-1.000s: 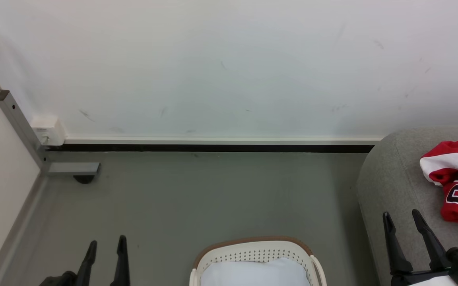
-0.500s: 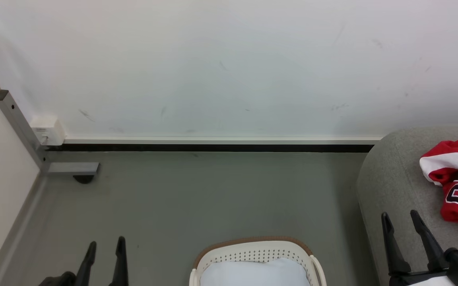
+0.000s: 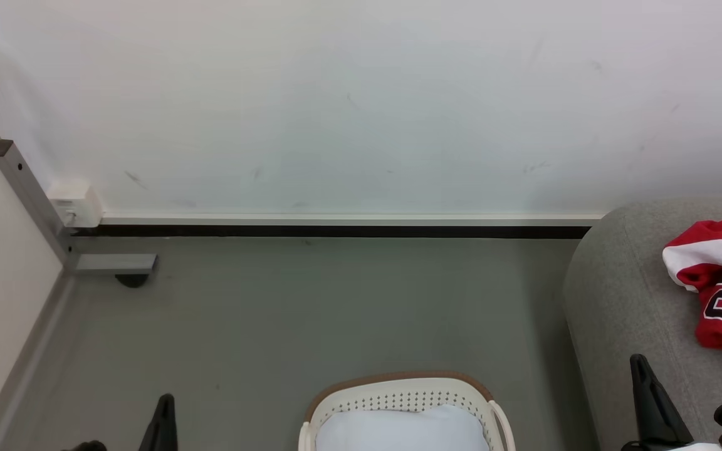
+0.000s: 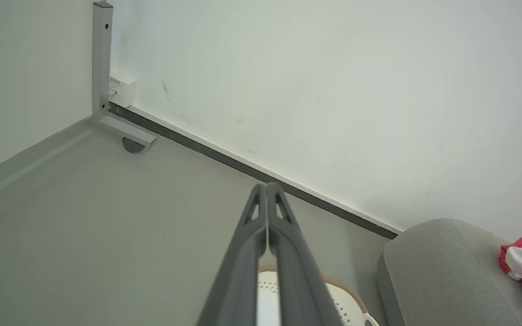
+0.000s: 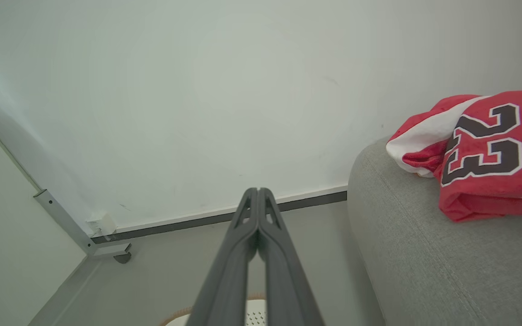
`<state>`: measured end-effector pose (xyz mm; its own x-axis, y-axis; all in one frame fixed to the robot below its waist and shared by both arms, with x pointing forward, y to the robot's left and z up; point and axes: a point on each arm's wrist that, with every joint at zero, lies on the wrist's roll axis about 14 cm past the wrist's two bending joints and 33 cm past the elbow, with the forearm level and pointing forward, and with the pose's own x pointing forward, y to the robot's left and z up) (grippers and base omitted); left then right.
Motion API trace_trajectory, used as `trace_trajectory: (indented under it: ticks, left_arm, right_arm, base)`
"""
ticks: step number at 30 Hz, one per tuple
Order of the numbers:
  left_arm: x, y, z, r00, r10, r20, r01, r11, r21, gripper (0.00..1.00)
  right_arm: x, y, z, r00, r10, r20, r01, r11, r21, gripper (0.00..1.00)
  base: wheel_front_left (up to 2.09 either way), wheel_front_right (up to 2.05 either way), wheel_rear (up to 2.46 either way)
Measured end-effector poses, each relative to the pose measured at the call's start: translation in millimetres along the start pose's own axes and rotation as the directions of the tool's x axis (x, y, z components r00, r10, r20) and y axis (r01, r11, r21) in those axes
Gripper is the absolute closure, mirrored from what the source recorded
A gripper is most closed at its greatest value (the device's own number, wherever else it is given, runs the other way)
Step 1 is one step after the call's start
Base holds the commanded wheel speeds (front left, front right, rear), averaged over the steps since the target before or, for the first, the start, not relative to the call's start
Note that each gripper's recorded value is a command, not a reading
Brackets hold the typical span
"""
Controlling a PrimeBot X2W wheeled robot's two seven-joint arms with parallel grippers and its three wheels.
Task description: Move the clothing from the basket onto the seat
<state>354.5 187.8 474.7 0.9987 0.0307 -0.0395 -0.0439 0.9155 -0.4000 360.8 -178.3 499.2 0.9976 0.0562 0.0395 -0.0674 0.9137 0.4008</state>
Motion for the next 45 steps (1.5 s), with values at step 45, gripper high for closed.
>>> trace_trajectory:
  ticks: [45]
  left_arm:
    - [16, 4, 11, 0.999, 0.03, -0.031, -0.042, 0.825, -0.564, 1.0]
  right_arm:
    - [10, -19, 3, 0.994, -0.099, -0.04, 0.104, 0.822, 0.56, 1.0]
  base:
    - [0.0, 0.0, 0.0]
